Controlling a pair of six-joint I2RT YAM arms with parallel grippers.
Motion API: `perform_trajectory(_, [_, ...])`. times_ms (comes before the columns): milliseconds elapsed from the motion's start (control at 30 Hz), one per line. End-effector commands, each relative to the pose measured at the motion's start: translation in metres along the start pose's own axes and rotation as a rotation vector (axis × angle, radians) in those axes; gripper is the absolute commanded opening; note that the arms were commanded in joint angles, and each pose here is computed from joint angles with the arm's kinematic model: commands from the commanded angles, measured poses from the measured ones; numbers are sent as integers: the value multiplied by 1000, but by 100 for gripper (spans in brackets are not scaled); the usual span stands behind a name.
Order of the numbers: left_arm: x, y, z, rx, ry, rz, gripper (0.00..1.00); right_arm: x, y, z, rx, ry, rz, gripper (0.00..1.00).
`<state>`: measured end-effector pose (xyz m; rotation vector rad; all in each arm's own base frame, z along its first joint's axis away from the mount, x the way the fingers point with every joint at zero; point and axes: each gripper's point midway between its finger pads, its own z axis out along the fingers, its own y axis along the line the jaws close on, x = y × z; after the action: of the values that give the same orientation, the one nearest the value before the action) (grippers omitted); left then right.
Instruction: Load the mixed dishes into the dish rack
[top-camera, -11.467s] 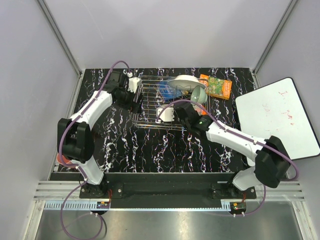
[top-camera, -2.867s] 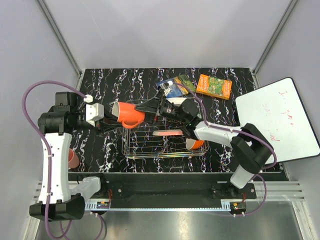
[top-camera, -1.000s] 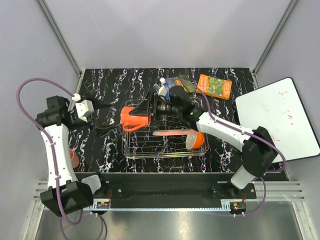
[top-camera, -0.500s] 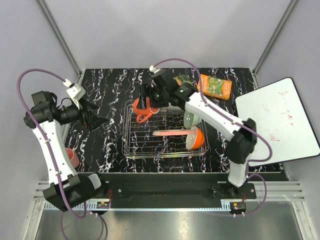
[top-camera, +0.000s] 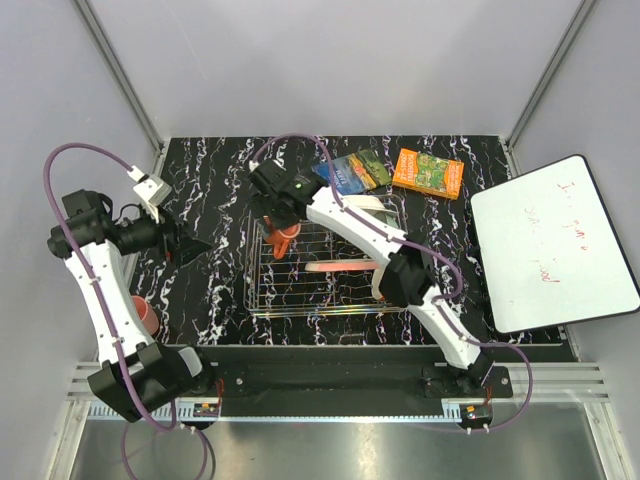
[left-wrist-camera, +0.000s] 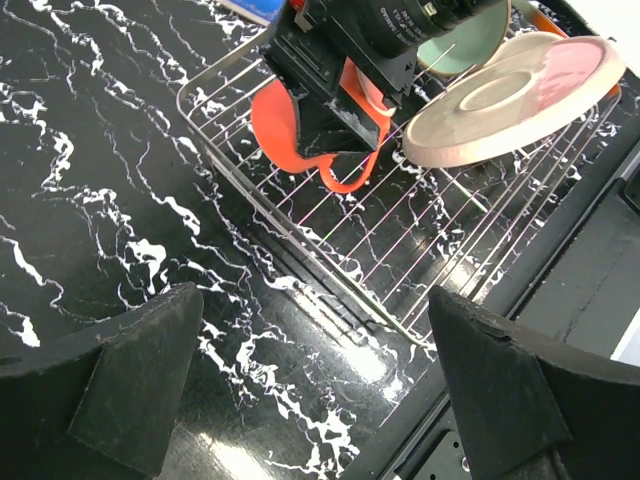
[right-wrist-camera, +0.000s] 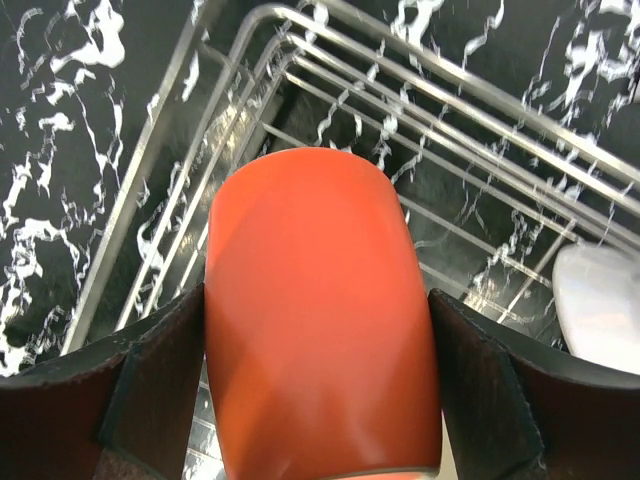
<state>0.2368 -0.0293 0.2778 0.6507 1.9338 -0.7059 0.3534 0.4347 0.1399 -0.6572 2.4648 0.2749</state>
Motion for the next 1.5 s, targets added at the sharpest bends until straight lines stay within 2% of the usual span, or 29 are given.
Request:
perform_trajectory(0, [9, -9, -4, -3, 14, -5, 99, -19, -2, -14, 50, -56, -58, 0])
perform_trajectory(267, [12, -10, -4, -1, 3, 9, 99, 7, -3, 2, 128, 11, -126, 0])
perform_trajectory(767, [-1, -9, -11, -32, -19, 37, 99, 25, 7, 28, 88, 72, -159, 0])
perform_trajectory(900, [-4, -12, -12, -30, -29, 44, 99, 26, 8, 34, 88, 73, -168, 19])
perform_trajectory(933, [-4, -12, -12, -30, -30, 45, 99, 25, 8, 35, 88, 68, -173, 32])
perform_trajectory(1000, [-3, -12, -12, -29, -30, 44, 99, 20, 8, 36, 92, 47, -174, 45])
perform_trajectory(1267, [-2, -14, -11, -21, -34, 31, 99, 0, 10, 41, 100, -35, -197, 57])
perform_trajectory(1300, [-1, -14, -11, -21, -34, 33, 99, -1, 10, 42, 99, -38, -203, 62])
perform_trajectory(1400, [3, -12, -10, -22, -24, 21, 99, -3, 12, 43, 89, -47, -207, 99])
perform_trajectory(1467, [6, -10, -9, -18, -15, -23, 99, -5, 12, 41, 89, -53, -200, 100])
